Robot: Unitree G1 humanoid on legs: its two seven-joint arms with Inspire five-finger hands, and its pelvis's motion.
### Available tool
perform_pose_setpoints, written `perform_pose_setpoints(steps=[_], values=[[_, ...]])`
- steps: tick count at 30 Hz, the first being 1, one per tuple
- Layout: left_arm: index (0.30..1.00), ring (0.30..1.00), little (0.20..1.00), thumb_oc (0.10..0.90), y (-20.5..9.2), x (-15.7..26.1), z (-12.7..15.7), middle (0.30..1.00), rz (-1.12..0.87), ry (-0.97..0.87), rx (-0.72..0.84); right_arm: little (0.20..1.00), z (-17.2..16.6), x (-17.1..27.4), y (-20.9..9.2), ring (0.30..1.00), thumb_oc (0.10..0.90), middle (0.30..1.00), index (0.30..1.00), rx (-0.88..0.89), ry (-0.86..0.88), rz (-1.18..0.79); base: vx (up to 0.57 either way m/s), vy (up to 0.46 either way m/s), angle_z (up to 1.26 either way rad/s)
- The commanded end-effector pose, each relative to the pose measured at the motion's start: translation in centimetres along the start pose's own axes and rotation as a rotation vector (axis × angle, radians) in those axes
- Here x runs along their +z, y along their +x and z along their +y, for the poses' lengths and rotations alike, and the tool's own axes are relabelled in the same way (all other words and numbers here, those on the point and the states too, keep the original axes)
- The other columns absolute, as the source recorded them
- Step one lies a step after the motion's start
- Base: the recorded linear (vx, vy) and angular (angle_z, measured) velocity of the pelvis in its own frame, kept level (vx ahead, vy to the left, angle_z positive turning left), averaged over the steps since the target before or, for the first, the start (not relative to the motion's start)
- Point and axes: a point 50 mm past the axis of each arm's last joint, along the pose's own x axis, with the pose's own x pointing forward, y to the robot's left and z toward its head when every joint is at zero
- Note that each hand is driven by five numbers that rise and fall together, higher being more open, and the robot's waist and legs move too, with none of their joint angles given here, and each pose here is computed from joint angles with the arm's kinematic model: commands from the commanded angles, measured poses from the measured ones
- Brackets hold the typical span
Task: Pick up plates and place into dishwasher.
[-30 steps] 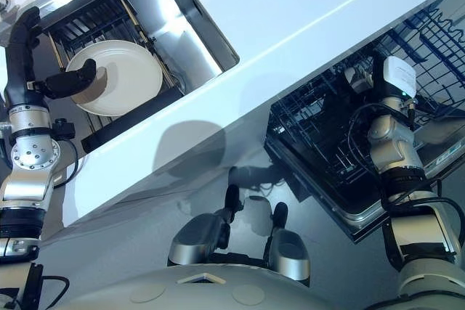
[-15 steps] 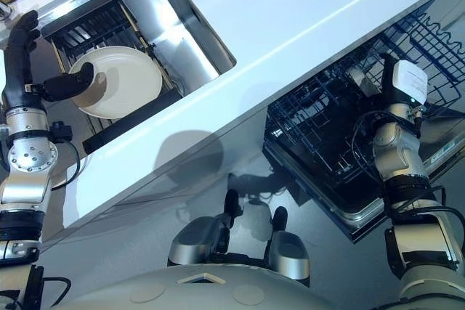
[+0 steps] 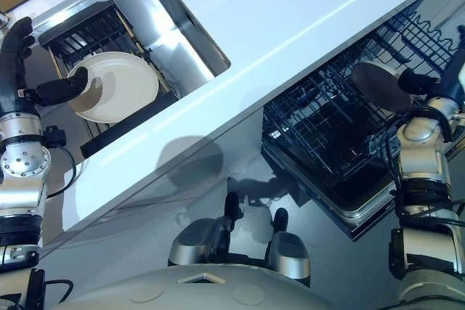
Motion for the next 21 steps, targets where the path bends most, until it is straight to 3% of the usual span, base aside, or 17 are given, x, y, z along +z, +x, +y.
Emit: perform_pose_setpoints(steps=[1,3,6,16,21], values=[[0.9,0.9,0.9,0.8,0.1,0.8,2.6,0.9,-0.099,0.042,0.074,0.9,-0.2,0.4,-0.6,0.9,0.8,0.9,0.9,0.19,0.133,-0.063,-0.02,-0.024,-0.1],[0.9,0.9,0.9,0.8,0.0,0.8,3.1,0.9,-0.1,0.039,0.086,0.9,0.2,-0.2,-1.5,0.9,0.8,0.9,0.9,0.283,0.209,-0.043,-0.03,-0.036,-0.1],[0.9,0.9,0.9,0.8,-0.1,0.5,3.3,0.9,-0.096,0.038,0.094,0.9,0.1,-0.6,-2.1,0.9,0.8,0.9,0.9,0.289,0.232,-0.062,-0.03,-0.038,-0.05],[0.9,0.9,0.9,0.8,0.1,0.3,2.8,0.9,-0.097,0.045,0.091,0.9,-2.1,0.8,-1.8,0.9,0.8,0.9,0.9,0.018,0.258,-0.173,-0.03,-0.031,-0.09],[0.9,0.9,0.9,0.8,-0.2,-0.2,2.8,0.9,-0.077,0.121,0.038,0.9,-0.8,-0.8,-3.3,0.9,0.8,0.9,0.9,0.245,0.395,-0.116,-0.03,-0.007,-0.07]])
